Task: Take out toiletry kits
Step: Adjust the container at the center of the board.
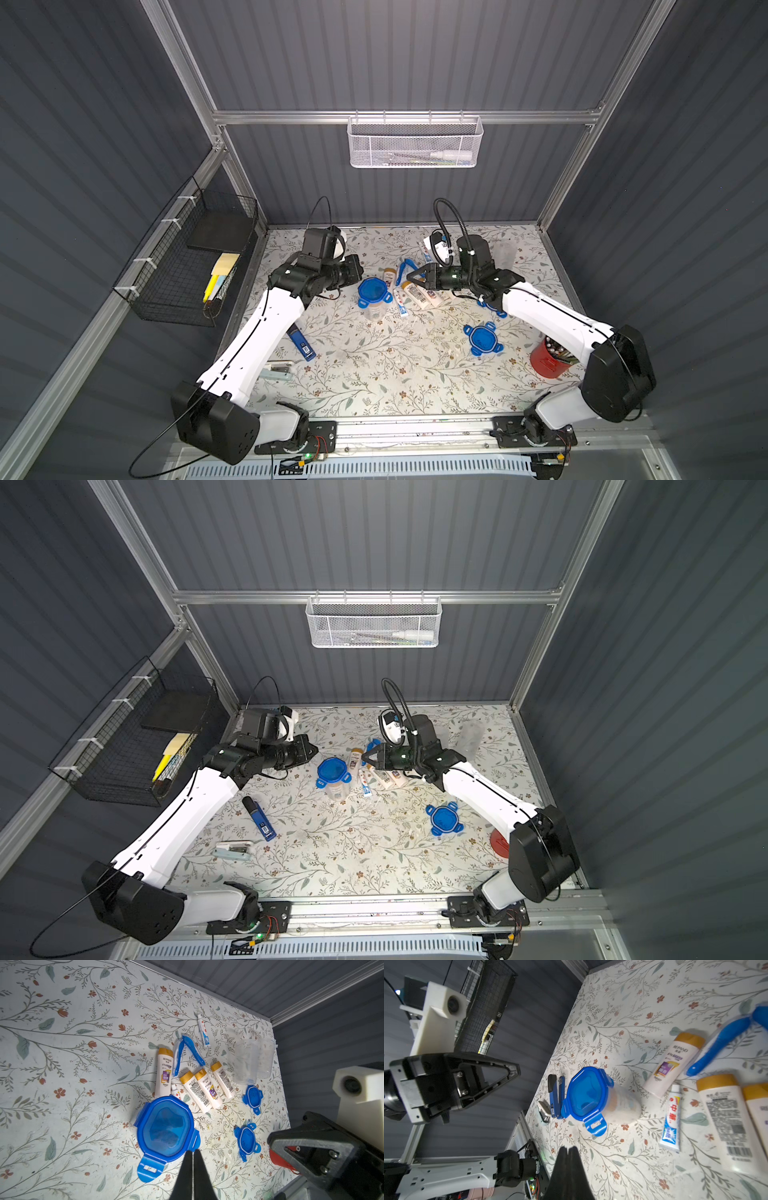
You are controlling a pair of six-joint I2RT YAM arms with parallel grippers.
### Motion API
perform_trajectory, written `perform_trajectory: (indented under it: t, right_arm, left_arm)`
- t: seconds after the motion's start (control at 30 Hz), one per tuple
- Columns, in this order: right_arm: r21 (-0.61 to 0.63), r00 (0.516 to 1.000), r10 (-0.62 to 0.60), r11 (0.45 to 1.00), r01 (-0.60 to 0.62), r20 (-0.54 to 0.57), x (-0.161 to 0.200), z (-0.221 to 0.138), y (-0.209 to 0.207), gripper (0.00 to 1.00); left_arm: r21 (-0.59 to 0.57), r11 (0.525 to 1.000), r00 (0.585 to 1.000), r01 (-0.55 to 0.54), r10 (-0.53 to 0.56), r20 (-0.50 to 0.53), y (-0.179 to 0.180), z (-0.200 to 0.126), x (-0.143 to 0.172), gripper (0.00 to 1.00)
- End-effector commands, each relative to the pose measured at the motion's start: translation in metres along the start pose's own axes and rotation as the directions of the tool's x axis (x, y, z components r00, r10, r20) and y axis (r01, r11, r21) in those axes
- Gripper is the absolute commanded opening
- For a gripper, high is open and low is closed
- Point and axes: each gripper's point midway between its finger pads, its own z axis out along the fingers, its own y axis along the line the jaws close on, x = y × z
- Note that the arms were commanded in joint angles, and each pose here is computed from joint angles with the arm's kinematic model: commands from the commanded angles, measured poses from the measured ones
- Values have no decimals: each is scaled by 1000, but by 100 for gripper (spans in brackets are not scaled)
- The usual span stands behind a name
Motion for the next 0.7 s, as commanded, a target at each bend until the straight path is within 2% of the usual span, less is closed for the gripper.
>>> perform_trajectory:
  t: [0.0, 0.3, 0.5, 0.67]
  right_arm:
    - [80, 999, -23, 996, 26, -39, 1, 9, -18, 0]
    - [197, 986, -9, 979, 42, -168, 19, 45, -43, 0]
    - [216, 974, -10, 975, 60, -224, 38, 64, -40, 0]
    - [202, 968, -16, 977, 69, -250, 51, 77, -35, 0]
  left_arm:
    - [-24, 1000, 997, -11, 9, -75, 12, 5, 21, 2]
    - [-150, 989, 989, -5, -18, -149, 48, 20, 45, 0]
    - [-212, 977, 976, 10, -56, -212, 67, 35, 58, 0]
    - [-218, 976, 971, 20, -71, -230, 72, 45, 61, 0]
